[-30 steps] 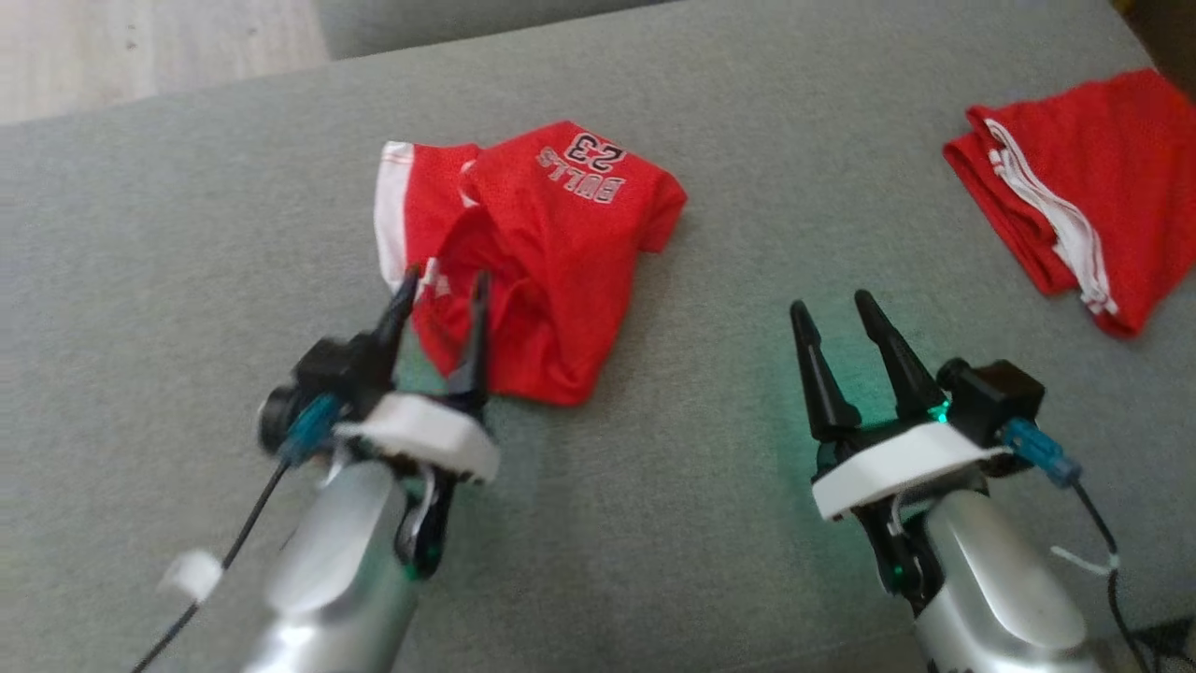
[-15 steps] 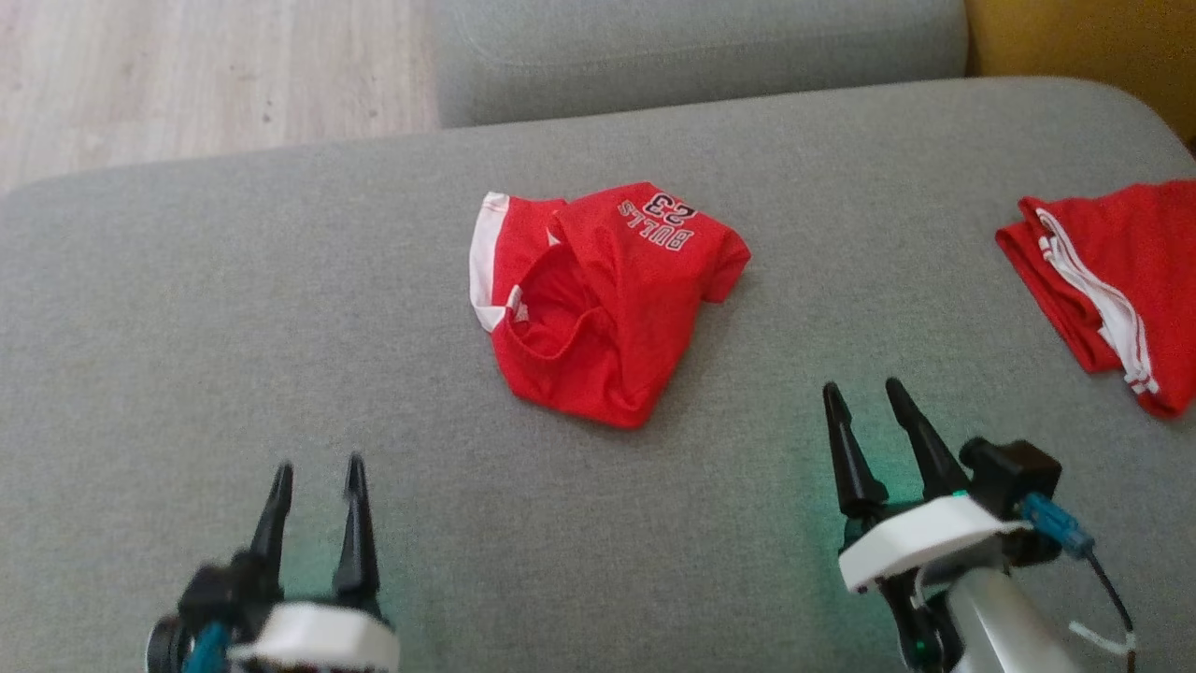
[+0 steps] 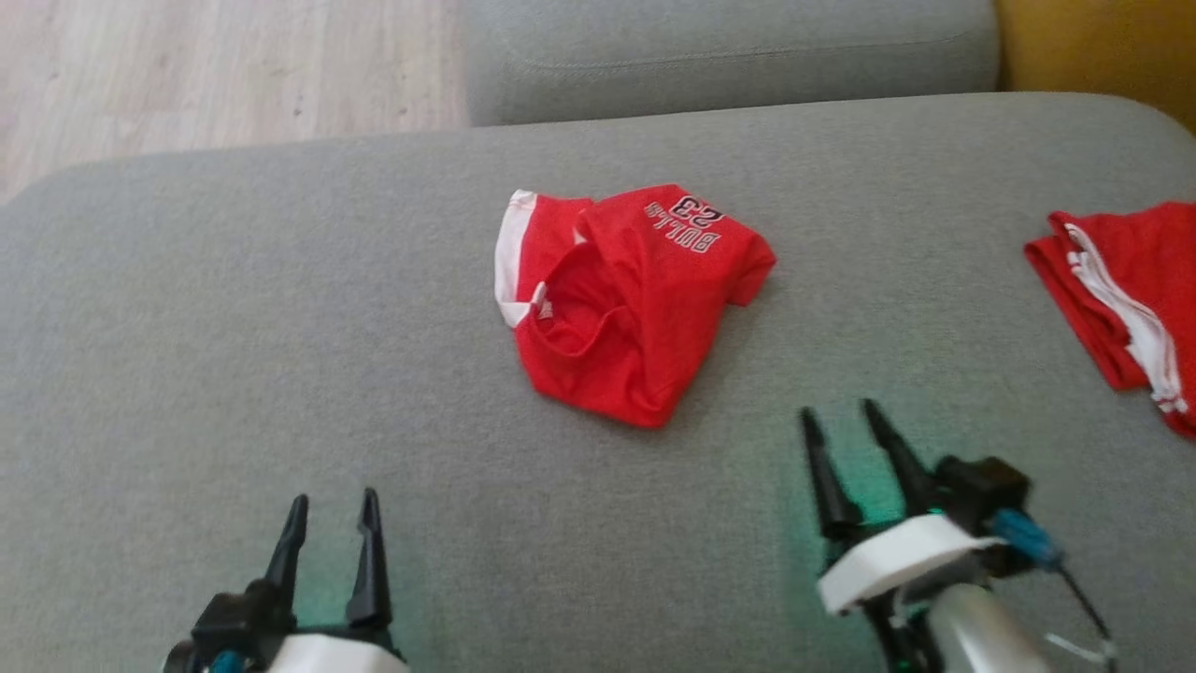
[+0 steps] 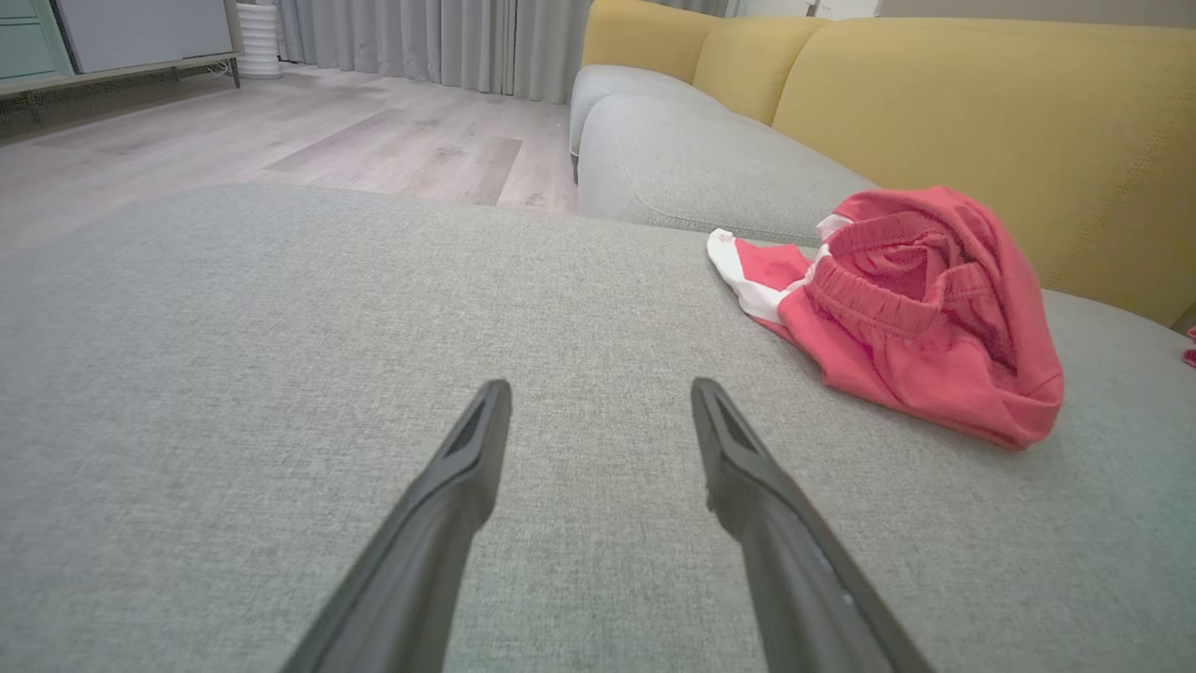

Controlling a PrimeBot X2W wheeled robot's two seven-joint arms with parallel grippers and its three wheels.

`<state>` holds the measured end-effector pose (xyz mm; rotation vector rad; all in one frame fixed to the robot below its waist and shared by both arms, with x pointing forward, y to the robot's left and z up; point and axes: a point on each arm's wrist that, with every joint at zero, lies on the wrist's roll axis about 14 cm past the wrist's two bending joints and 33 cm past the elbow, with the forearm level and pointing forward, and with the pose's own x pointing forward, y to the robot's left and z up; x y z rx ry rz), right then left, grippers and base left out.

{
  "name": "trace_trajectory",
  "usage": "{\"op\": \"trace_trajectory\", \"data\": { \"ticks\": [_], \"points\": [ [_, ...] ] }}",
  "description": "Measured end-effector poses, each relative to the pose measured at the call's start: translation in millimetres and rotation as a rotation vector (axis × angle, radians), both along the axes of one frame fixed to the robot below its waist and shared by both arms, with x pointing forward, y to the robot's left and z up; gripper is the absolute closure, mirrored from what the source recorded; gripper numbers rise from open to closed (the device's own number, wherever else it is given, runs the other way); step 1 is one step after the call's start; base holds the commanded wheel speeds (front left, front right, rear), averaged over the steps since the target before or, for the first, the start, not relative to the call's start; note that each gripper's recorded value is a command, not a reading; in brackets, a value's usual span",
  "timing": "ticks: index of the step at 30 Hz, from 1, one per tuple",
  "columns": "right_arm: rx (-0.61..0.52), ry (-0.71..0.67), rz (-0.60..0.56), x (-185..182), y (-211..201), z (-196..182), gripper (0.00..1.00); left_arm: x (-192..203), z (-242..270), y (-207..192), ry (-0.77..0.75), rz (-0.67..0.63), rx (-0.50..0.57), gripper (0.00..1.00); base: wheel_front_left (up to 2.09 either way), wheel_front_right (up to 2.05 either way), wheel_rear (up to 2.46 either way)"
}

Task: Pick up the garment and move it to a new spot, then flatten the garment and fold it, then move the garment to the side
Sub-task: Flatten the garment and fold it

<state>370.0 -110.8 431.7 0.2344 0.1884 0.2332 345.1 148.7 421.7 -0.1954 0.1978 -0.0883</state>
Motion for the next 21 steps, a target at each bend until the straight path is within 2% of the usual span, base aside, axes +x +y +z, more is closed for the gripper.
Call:
{"op": "trace_trajectory", "data": {
  "ticks": [3,11,16,21],
  "points": [
    [0.001,-0.017,0.112,7,35,5,0.0,2,2,-4,-0.004,-0.004,-0.02,0.0,0.0,0.0,0.0],
    [0.02,-0.158,0.428,56,140,56,0.0,-3,-7,-12,0.033,-0.009,-0.047,0.0,0.0,0.0,0.0],
    [-0.008,-0.075,0.531,66,175,29,0.0,-9,-11,-4,0.058,0.035,-0.068,0.0,0.0,0.0,0.0],
    [-0.042,0.036,0.546,79,184,-6,0.0,-19,-20,6,0.095,0.084,-0.071,0.0,0.0,0.0,0.0]
  ]
}}
